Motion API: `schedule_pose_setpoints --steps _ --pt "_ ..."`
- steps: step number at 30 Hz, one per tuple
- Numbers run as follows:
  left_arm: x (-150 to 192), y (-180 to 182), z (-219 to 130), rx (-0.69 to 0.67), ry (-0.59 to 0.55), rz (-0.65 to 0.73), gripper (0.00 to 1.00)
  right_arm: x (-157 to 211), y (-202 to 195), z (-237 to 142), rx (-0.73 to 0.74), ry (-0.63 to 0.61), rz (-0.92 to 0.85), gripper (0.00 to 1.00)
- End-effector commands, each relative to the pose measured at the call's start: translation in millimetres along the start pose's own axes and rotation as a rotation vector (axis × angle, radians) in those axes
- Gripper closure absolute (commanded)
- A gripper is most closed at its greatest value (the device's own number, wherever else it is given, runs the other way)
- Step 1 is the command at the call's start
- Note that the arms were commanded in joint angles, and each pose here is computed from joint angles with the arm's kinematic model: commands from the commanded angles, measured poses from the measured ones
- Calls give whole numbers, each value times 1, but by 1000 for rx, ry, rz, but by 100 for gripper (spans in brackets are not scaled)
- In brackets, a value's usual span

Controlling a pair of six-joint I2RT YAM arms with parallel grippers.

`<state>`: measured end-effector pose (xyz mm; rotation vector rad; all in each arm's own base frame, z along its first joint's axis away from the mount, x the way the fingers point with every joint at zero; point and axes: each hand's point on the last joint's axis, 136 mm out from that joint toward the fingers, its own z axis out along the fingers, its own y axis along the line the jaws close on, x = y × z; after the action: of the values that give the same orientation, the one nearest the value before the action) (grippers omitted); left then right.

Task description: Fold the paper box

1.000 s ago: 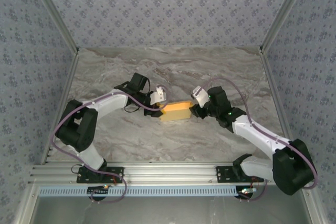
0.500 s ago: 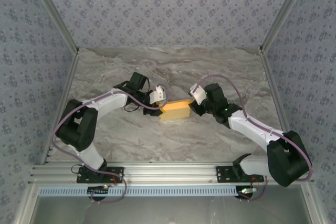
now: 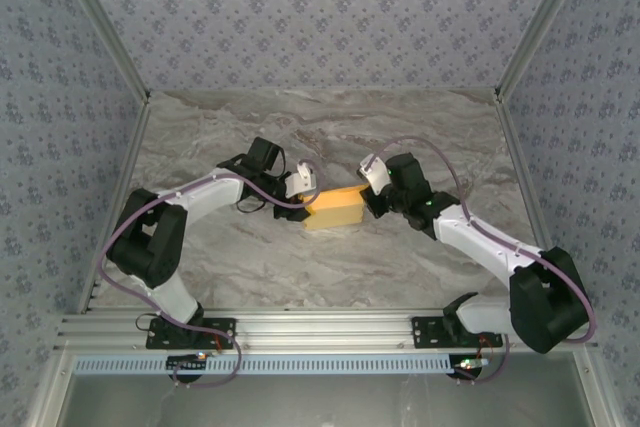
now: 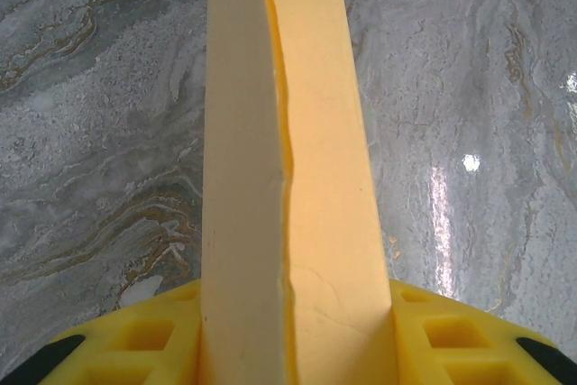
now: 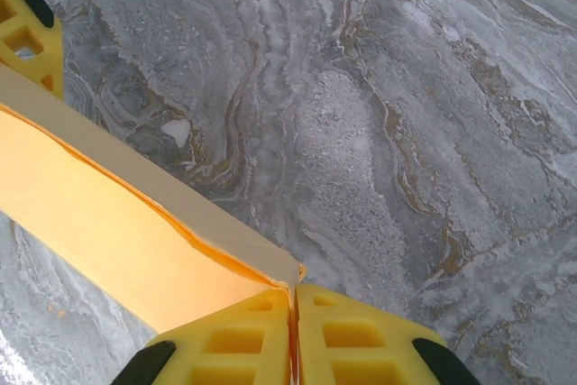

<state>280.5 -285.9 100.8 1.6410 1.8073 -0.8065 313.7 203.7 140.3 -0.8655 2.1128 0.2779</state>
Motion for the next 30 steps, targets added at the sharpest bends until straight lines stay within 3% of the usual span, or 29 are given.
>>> schedule_pose_setpoints --steps 1,14,30 --pt "3 1 4 4 29 -32 63 -8 -6 -4 63 34 82 90" --pt "4 2 8 -11 41 -42 63 -3 -10 -2 265 152 350 91" --pt "4 2 9 -19 54 -42 62 9 0 6 281 166 448 91"
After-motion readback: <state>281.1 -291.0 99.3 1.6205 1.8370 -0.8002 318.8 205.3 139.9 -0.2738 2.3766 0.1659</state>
